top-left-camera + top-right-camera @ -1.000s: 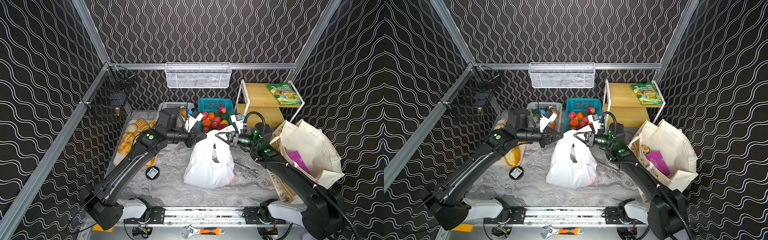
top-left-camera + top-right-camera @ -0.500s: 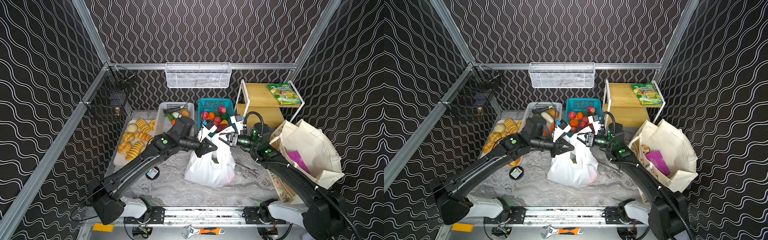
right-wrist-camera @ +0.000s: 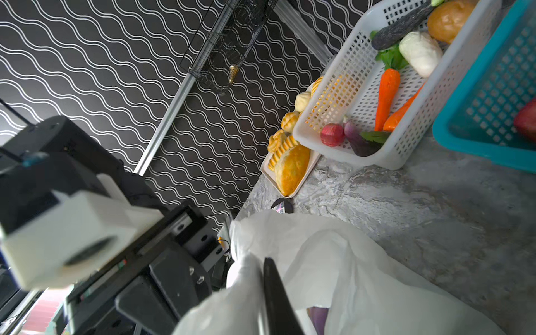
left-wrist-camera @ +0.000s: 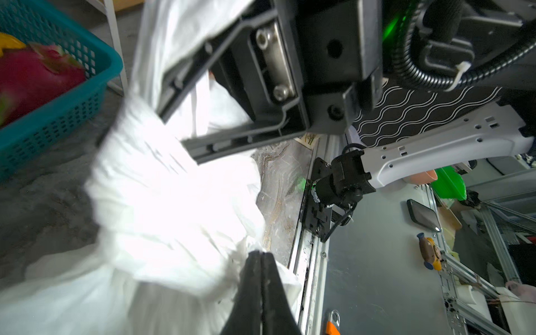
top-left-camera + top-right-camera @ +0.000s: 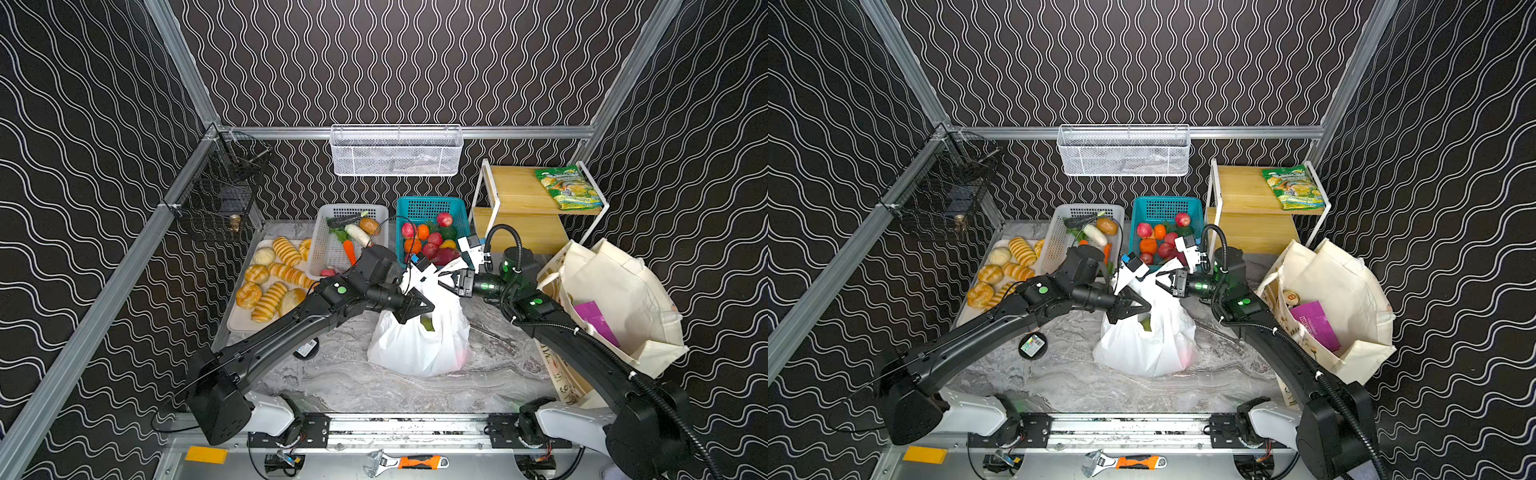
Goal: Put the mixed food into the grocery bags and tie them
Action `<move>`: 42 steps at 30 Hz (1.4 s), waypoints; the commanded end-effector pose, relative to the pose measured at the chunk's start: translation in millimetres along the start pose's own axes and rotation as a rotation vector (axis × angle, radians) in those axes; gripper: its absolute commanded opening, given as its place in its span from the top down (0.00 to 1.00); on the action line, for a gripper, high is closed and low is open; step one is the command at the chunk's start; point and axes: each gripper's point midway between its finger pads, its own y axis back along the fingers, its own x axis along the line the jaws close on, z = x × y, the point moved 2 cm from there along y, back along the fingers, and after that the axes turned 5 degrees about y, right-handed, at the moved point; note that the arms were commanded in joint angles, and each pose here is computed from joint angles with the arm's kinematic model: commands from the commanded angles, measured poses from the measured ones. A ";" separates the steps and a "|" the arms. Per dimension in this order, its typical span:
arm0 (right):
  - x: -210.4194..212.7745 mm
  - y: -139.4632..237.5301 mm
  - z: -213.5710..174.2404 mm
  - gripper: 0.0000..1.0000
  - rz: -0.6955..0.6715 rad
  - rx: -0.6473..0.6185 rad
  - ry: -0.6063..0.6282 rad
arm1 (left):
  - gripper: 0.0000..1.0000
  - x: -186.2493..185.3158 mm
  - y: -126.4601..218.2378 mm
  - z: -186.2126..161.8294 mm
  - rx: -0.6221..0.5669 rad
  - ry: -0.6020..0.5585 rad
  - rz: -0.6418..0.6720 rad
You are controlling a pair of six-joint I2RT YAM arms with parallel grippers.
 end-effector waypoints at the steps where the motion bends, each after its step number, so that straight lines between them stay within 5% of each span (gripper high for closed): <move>1: 0.9 1.7 4.0 0.85 -0.009 -0.019 0.040 | 1.00 -3.2 -3.2 -12.9 0.059 0.038 -0.037; 19: 12.0 7.1 -17.8 0.46 0.051 0.084 0.102 | 1.00 5.9 -3.1 -13.4 0.049 0.030 0.020; 31: 25.0 10.1 -26.8 0.31 0.144 0.127 0.159 | 1.00 7.2 -3.2 -16.0 0.057 0.032 0.026; 42: 10.8 -2.6 -16.1 0.29 0.120 0.117 0.125 | 1.00 3.0 -4.4 -17.9 0.065 0.031 -0.007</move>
